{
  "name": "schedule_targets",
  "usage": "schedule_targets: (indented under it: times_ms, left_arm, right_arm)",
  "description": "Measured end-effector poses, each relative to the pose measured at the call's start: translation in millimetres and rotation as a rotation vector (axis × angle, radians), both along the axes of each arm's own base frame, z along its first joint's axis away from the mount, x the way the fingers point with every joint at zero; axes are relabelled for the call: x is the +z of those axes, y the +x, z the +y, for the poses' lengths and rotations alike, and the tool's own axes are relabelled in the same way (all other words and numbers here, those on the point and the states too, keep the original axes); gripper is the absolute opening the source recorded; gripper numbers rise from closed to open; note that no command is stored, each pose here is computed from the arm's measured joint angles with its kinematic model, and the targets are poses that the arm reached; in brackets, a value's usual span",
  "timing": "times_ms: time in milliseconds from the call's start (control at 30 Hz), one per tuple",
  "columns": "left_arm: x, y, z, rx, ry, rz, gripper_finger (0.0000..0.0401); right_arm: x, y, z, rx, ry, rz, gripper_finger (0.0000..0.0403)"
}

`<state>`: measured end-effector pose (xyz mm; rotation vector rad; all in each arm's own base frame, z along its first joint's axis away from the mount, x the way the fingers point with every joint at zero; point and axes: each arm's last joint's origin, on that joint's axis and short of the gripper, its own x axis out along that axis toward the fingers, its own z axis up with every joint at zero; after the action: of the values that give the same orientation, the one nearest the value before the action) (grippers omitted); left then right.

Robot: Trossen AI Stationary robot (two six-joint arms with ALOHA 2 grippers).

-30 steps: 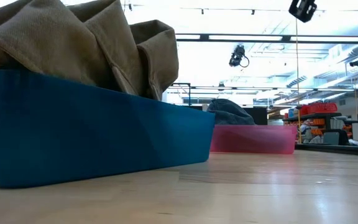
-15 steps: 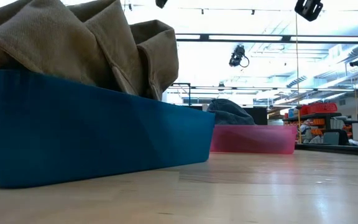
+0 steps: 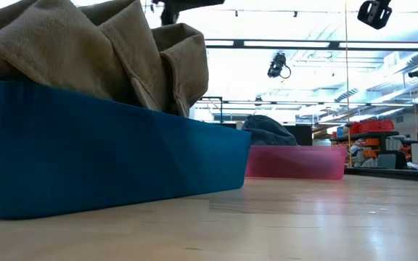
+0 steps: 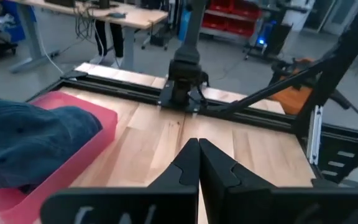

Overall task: Pick & Place hat
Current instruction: Return to Home Position

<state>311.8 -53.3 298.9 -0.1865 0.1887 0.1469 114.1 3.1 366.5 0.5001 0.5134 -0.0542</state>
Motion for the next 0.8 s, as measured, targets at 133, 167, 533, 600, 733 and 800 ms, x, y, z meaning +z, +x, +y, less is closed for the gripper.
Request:
schedule_targets:
  times_ms: [133,167,533,600,733,800]
  left_arm:
    - [-5.8,-22.2,6.0,0.045,0.011,-0.007,0.0002]
    - [-6.7,-27.8,7.5,0.056,0.012,-0.013,0.0002]
    - [-30.6,-91.5,20.7,0.093,0.016,-0.168,0.0002]
    - [-38.5,-102.0,22.8,0.093,0.014,-0.199,0.0002]
    - [-54.1,-121.2,26.9,0.095,0.005,-0.255,0.0002]
    - [-63.4,-130.0,28.7,0.096,0.011,-0.259,0.0002]
  right_arm:
    - [0.0,-0.1,-0.2,-0.026,0.036,0.003,0.0000]
    - [-0.1,0.0,-0.2,-0.029,0.041,0.004,0.0000]
    - [-1.0,0.6,-2.6,-0.132,0.059,0.013,0.0000]
    - [-1.3,0.6,-2.6,-0.132,0.058,0.016,0.0000]
    - [-1.8,1.7,-2.6,-0.109,0.017,0.020,0.0001]
    - [-2.3,2.4,-2.9,-0.120,0.014,0.025,0.0005]
